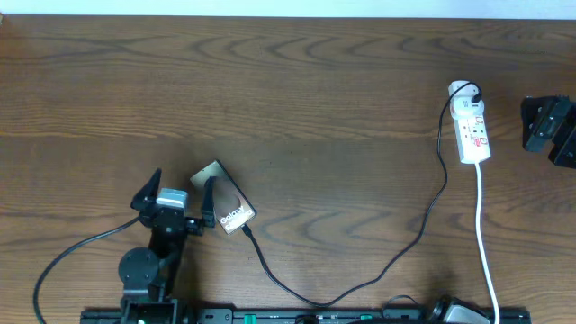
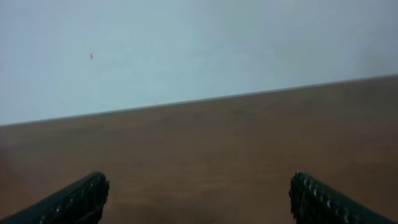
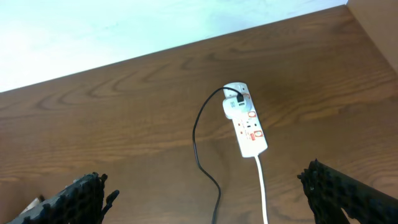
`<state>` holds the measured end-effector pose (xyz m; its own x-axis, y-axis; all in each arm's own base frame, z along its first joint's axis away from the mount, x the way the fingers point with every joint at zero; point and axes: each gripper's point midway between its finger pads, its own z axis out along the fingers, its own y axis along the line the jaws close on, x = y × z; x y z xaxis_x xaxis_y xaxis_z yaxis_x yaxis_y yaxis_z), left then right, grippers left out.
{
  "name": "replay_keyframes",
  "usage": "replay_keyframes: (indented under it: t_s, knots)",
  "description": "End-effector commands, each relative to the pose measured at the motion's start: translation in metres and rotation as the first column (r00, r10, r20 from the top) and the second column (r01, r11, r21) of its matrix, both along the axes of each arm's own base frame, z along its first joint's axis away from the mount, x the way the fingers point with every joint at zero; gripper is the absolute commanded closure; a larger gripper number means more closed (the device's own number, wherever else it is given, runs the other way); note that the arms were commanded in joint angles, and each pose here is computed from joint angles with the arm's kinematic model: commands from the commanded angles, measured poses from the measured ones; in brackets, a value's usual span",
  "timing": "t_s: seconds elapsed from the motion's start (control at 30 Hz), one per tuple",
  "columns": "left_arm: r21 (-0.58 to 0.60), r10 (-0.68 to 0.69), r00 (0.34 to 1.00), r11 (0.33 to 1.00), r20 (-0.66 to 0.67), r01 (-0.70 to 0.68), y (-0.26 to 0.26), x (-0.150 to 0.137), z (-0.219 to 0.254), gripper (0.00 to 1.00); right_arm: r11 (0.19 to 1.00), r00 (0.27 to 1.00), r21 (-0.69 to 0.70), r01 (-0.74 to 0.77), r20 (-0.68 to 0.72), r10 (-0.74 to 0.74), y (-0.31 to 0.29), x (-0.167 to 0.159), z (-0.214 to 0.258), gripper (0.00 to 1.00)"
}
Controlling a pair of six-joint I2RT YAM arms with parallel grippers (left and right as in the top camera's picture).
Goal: Plug charger to phone and switch on socket
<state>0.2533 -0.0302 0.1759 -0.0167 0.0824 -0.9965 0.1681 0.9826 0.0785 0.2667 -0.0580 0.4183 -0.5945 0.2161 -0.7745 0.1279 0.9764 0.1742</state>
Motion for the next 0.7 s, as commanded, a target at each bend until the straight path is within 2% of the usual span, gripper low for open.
replay_keyframes:
  t_s: [0.0,0.2,0.33,0.67]
  knots:
    - [0.028,0.026,0.999,0.999,-0.025,-0.026,0.006,-0.004,-0.015,0.07,1.0,1.0,0.012,0.002,0.004,-0.002,0.001,0.0,0.001,0.01]
    - [0.027,0.034,0.999,0.999,-0.032,-0.033,0.008,-0.008,-0.018,0.06,1.0,1.0,0.012,0.002,0.004,-0.002,0.001,0.0,0.001,0.01]
    - [0.028,0.035,0.994,0.999,-0.108,-0.032,0.008,-0.011,-0.036,0.06,1.0,1.0,0.012,0.002,0.004,-0.002,0.001,0.0,0.001,0.01]
    - [0.026,0.037,0.994,0.999,-0.104,-0.034,0.008,-0.01,-0.035,0.07,1.0,1.0,0.012,0.002,0.004,-0.002,0.001,0.0,0.001,0.01]
